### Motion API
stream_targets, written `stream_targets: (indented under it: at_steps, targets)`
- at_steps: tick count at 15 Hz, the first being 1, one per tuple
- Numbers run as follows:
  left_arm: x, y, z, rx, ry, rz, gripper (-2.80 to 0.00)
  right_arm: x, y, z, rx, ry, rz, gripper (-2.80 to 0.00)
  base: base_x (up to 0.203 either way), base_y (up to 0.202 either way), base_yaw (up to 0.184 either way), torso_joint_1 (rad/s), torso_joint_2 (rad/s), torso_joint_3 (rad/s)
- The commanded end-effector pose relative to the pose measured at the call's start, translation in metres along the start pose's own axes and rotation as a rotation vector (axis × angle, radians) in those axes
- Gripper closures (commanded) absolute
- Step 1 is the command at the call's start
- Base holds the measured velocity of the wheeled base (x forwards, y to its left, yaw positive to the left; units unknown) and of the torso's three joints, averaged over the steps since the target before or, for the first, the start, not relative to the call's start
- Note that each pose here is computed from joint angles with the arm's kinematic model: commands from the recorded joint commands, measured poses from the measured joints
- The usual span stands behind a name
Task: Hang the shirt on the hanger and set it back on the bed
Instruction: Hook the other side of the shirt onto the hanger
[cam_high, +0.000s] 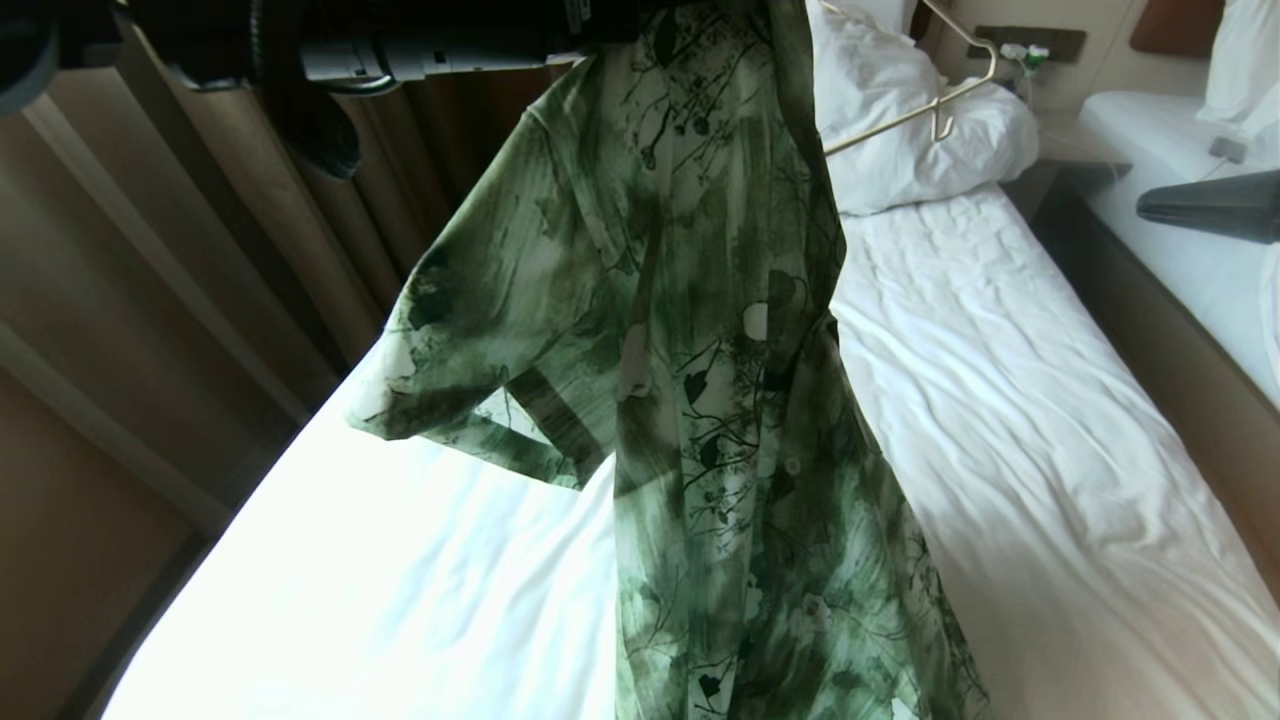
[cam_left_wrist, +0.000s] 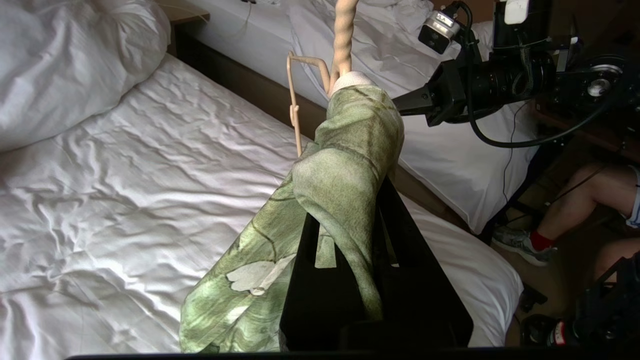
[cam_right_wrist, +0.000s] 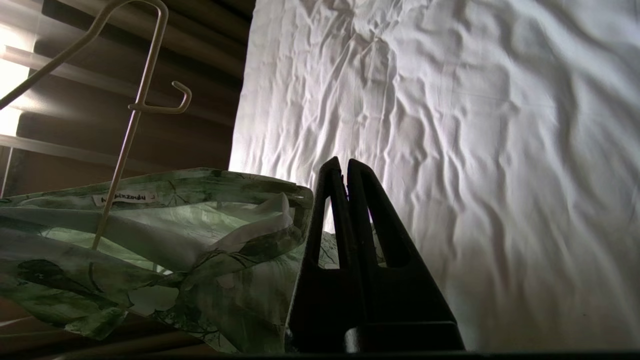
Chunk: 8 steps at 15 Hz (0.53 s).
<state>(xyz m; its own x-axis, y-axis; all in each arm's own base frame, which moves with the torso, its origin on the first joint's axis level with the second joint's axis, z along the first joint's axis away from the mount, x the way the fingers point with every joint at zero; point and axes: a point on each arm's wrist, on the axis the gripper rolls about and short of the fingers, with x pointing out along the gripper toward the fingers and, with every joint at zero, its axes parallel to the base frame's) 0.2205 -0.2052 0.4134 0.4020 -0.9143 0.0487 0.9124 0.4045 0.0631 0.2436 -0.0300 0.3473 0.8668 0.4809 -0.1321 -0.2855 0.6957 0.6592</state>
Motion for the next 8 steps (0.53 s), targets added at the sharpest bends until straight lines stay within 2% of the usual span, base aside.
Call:
stream_targets:
  at_steps: [1,5,8]
  targets:
    - [0.002,0.001,-0.007,-0.012,0.024,-0.002,0.00,-0.002,-0.001,0.000,0.005,-0.003,-0.003,0.00,0.000,0.000,0.000,0.000,0.00,0.000]
    - [0.003,-0.001,-0.069,-0.099,0.207,-0.010,0.00,0.006,-0.009,-0.005,0.031,0.043,0.000,0.00,0.000,0.000,0.000,0.000,0.00,0.000]
    - [-0.001,-0.005,-0.117,-0.115,0.233,-0.012,0.00,0.019,-0.019,-0.009,0.051,0.074,-0.015,0.00,0.000,0.000,0.000,0.000,0.00,0.000]
